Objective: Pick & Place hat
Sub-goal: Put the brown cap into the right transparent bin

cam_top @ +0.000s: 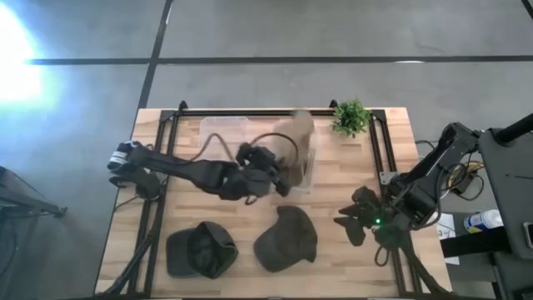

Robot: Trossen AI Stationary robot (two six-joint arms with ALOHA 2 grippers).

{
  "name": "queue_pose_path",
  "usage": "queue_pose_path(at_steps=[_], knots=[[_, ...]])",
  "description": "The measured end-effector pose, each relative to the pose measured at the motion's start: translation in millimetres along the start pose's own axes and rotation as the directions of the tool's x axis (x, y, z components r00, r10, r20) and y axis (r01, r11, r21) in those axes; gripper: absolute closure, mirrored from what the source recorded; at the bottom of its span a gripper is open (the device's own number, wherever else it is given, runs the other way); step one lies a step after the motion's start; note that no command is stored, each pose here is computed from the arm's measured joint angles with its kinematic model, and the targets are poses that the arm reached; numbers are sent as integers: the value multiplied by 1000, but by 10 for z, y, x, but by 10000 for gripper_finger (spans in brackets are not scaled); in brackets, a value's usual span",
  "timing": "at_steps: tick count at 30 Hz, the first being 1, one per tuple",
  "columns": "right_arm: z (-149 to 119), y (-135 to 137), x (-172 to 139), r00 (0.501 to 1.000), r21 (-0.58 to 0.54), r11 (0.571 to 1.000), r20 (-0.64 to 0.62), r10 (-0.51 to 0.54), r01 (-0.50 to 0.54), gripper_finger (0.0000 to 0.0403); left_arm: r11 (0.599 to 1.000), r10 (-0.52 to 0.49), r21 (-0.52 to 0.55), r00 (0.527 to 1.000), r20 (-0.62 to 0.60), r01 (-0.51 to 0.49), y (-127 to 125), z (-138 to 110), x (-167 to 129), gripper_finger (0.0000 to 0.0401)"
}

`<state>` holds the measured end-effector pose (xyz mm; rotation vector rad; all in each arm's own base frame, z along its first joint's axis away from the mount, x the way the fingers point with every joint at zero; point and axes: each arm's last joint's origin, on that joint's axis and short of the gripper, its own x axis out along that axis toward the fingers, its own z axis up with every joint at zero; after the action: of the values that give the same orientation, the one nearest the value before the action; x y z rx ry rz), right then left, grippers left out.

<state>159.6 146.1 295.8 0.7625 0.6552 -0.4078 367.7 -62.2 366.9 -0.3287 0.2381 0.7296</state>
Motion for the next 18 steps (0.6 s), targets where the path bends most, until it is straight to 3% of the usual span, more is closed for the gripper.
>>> queue_pose_path(at_steps=[6,9,13,15,18], knots=[[-46,-18,47,999,13,1000,-34,-17,18,213,984,114,155,983,-146,-91,-21,-246,148,394],[-49,-19,50,999,11,1000,-37,-18,19,213,982,66,188,973,-222,-23,-112,-292,217,394],[-53,-25,54,999,9,1000,-36,-21,22,213,994,-52,78,953,-298,79,-234,-191,261,394],[-53,-25,54,999,10,1000,-35,-21,21,213,996,-31,74,972,-231,50,-297,-129,210,394],[-54,-29,57,999,24,999,-33,-23,24,213,976,116,185,993,1,-114,-366,46,15,394]])
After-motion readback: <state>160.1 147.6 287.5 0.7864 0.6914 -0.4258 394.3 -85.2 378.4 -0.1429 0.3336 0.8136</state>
